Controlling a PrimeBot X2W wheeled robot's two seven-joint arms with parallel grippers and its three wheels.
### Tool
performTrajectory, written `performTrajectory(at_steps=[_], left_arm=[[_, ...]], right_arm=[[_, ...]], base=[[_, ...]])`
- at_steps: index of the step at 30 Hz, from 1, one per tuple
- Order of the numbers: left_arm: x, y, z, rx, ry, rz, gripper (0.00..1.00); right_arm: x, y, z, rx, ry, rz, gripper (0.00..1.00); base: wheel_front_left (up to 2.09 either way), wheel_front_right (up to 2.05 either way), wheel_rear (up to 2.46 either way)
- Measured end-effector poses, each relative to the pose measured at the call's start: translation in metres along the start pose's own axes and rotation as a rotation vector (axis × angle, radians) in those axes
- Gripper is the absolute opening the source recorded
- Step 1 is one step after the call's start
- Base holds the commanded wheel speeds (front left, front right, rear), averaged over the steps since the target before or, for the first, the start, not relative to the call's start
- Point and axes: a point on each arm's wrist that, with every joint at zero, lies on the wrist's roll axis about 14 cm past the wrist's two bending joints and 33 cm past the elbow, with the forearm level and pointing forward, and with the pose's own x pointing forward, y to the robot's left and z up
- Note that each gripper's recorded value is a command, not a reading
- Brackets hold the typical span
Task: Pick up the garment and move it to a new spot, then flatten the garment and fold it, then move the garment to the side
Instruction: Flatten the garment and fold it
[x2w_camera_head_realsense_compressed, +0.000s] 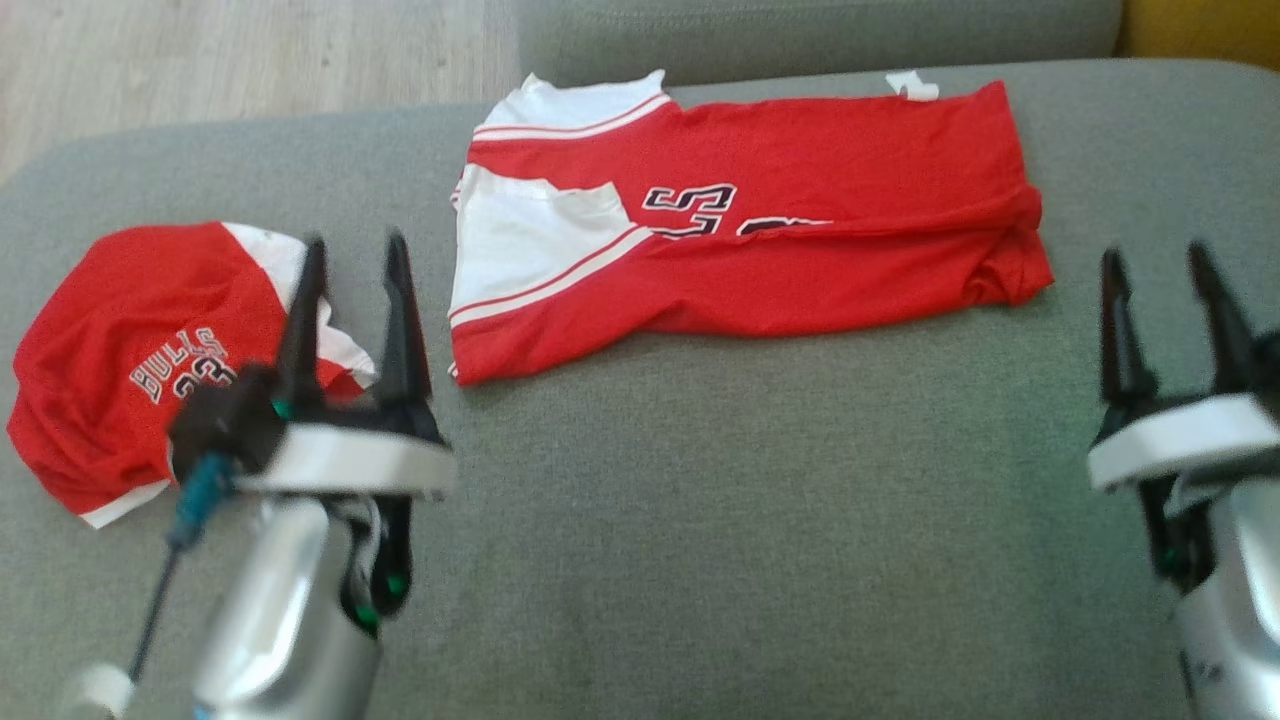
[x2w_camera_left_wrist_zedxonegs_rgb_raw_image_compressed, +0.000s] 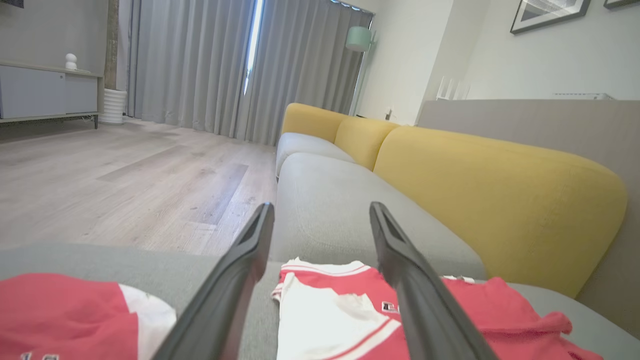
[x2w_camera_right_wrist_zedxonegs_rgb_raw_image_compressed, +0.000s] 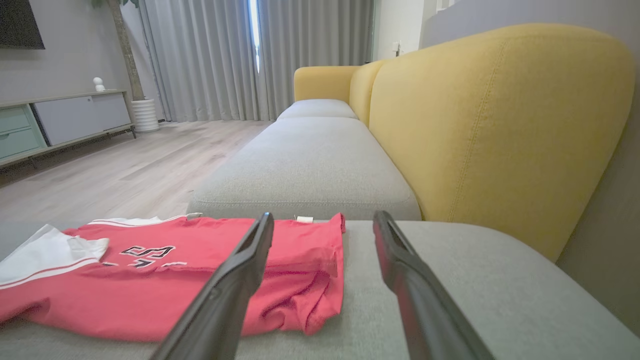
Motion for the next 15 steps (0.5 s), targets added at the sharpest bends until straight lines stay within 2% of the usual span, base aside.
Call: performTrajectory(at_steps=[7,15], left_arm=[[-0.029,0.000,-0.039,0.008,0.106,0.015,1.00],[-0.022,0.000,-0.068,0.022,0.185,0.005,1.00]], right_arm=[[-0.020,0.009,-0.009,0.026,0.015,-0.021,1.00],[-0.019,0.015,-0.019,0.034,0.050,-0.020,1.00]], base=[[0.00,0.00,0.00],[0.00,0.00,0.00]])
